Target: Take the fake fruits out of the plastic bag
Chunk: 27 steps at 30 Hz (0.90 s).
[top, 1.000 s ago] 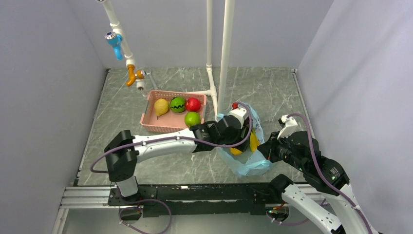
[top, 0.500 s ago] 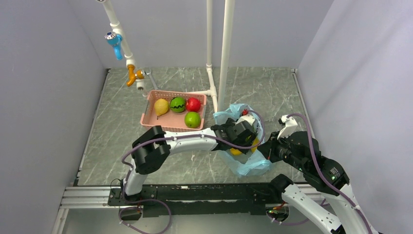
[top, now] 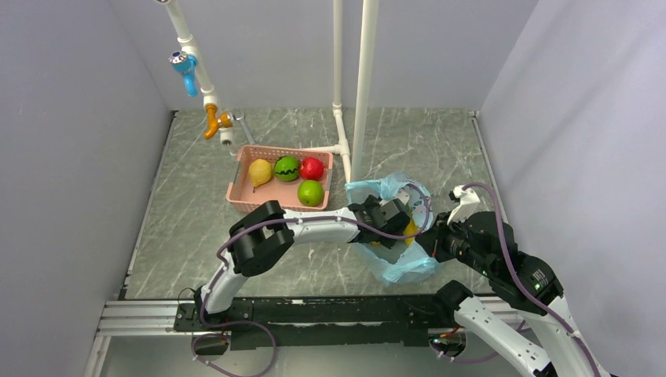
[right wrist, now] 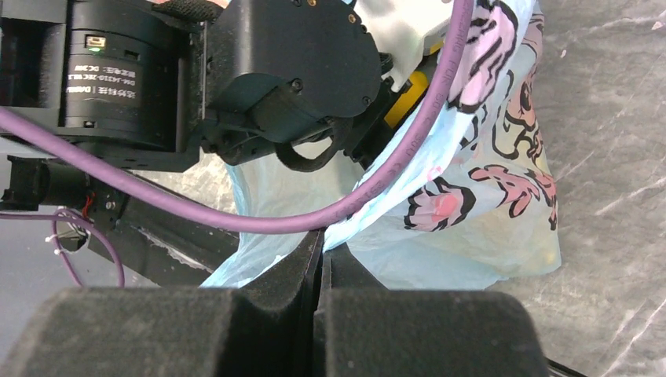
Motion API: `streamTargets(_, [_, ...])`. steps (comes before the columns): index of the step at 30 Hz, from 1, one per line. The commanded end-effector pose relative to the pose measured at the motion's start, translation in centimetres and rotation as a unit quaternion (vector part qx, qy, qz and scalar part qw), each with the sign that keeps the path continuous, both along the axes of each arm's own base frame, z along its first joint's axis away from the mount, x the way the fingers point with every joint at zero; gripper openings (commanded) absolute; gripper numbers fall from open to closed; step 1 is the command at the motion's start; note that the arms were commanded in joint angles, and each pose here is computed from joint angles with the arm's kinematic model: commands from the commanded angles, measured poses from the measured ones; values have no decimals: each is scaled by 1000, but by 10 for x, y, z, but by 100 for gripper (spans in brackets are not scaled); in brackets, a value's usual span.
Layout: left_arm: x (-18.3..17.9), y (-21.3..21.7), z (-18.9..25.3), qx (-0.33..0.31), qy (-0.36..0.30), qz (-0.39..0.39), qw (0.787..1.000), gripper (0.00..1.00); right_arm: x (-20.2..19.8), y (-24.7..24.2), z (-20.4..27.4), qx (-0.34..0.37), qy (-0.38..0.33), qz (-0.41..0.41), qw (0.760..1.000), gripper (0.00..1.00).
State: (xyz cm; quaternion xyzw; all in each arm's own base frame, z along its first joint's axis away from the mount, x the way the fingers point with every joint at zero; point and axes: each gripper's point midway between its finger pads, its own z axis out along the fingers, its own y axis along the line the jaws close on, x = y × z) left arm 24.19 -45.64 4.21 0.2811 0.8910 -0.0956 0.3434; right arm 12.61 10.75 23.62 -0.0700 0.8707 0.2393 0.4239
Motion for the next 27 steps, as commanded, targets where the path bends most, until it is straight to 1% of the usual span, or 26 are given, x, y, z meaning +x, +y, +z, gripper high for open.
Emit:
streamTargets(1, [14, -3, 4, -9, -11, 8, 1000, 80, 6, 6, 9, 15, -17, 2, 1000, 0])
streamTargets(7, [17, -5, 20, -24, -22, 4, 999, 51, 6, 6, 8, 15, -16, 2, 1000, 0])
streamTargets(8, [17, -5, 24, -25, -24, 2, 999, 48, 6, 6, 8, 14, -16, 2, 1000, 0])
streamTargets(12, [15, -4, 37, -33, -25, -3, 999, 42, 6, 5, 9, 15, -17, 1, 1000, 0])
streamTargets(13, [14, -3, 42, -37, -24, -5, 999, 39, 6, 5, 9, 15, -17, 1, 1000, 0])
streamTargets(17, [7, 1, 61, -58, -24, -13, 998, 33, 6, 6, 8, 14, -17, 1, 1000, 0])
streamTargets(21, [-3, 1, 85, -92, -21, -32, 995, 30, 6, 6, 9, 13, -17, 2, 1000, 0])
streamTargets(27, [-27, -2, 117, -160, -1, -77, 984, 30, 7, 6, 9, 12, -16, 2, 1000, 0])
